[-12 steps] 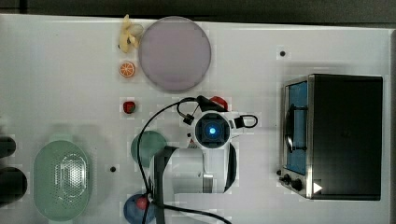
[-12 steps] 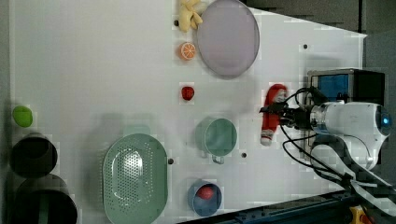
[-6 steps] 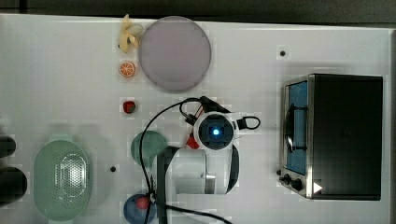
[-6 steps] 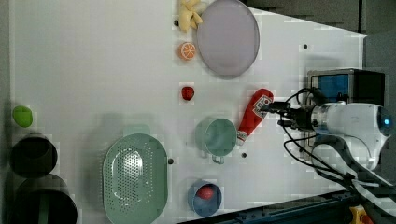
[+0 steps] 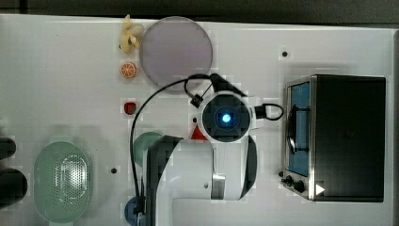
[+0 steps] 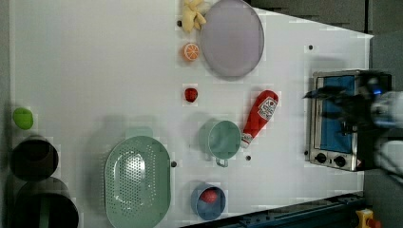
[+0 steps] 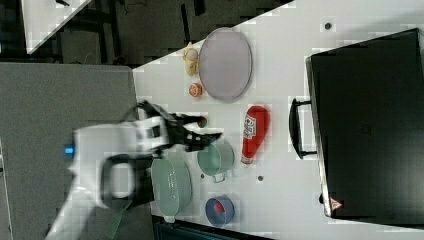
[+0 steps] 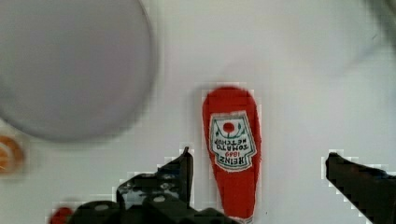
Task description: Pick ketchup from plate and place it on table.
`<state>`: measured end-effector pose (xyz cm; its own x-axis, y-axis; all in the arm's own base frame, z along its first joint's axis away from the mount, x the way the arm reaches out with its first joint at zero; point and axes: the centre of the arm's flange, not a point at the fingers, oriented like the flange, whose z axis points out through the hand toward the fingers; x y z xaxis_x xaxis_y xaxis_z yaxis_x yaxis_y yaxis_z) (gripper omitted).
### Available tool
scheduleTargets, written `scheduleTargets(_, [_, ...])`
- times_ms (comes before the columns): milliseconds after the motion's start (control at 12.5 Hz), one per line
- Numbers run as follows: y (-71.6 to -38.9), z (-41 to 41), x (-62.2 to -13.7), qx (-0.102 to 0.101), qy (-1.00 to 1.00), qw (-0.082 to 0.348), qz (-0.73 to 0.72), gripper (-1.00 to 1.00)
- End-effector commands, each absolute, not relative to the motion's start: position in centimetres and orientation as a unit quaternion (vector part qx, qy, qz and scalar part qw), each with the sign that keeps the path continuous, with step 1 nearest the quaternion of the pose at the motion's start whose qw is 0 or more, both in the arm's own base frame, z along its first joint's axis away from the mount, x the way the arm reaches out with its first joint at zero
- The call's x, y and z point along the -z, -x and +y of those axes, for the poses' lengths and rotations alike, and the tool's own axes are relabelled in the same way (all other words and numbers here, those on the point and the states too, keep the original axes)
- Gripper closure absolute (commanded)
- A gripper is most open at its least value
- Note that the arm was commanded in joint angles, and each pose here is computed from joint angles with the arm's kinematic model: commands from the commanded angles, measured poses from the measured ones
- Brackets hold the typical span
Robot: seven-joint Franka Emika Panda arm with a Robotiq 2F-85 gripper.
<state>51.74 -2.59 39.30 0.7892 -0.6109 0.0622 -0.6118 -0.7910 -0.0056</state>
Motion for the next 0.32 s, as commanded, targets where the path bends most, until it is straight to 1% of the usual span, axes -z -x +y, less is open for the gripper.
scheduleTargets(80, [-53.2, -2.5, -46.8, -0.036, -0.916, 0.001, -0.398, -1.00])
scheduleTargets(160, [-53.4, -2.4, -48.7, -0.028, -0.916, 0.005, -0.401, -1.00])
scheduleTargets(320, [-53.8, -2.5, -52.4, -0.025, -0.915, 0.007, -0.402, -1.00])
